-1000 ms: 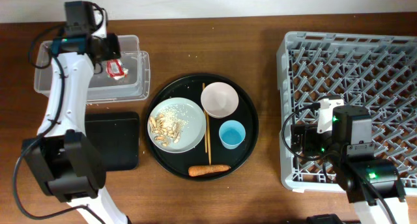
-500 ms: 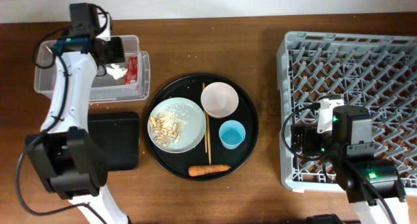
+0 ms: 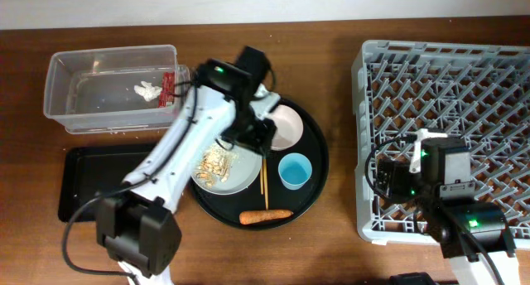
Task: Sort waste into correct bins and load items into the dishwasher rack
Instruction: 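Grasp the light-blue cup on the tray with the left gripper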
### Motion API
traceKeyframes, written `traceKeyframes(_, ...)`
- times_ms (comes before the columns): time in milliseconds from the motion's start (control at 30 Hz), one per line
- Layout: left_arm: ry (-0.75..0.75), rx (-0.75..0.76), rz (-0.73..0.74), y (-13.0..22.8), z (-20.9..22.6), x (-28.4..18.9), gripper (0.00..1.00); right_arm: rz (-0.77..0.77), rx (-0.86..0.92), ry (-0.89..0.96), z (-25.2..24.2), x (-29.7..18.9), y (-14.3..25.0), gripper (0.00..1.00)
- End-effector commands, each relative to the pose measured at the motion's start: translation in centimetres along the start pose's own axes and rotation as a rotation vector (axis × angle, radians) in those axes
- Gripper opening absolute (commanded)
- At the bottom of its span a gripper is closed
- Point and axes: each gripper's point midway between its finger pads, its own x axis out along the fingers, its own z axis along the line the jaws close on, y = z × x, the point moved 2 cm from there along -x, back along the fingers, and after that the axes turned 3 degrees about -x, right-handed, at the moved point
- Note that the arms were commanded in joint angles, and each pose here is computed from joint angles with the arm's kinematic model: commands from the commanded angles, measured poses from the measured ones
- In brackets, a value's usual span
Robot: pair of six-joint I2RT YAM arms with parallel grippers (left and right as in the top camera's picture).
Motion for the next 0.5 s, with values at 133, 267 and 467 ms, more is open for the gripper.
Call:
traceKeyframes(133,0.015,0.089,0.05,2.1,-4.3,4.5,0.62,-0.002,0.059,0.113,-1.9,-0.6,0.0,0.98)
traceKeyframes(267,0.025,0.085,-0.005,1.2,-4.6,6.1,0.63,0.001,0.059,0.113,-1.9,-0.6,0.1,0.98)
traceKeyframes(467,0.038,0.101,-0.084,-0.6,-4.8,6.7,0.63,0.001,0.058,0.113,-1.9,-0.6,0.1,0.98)
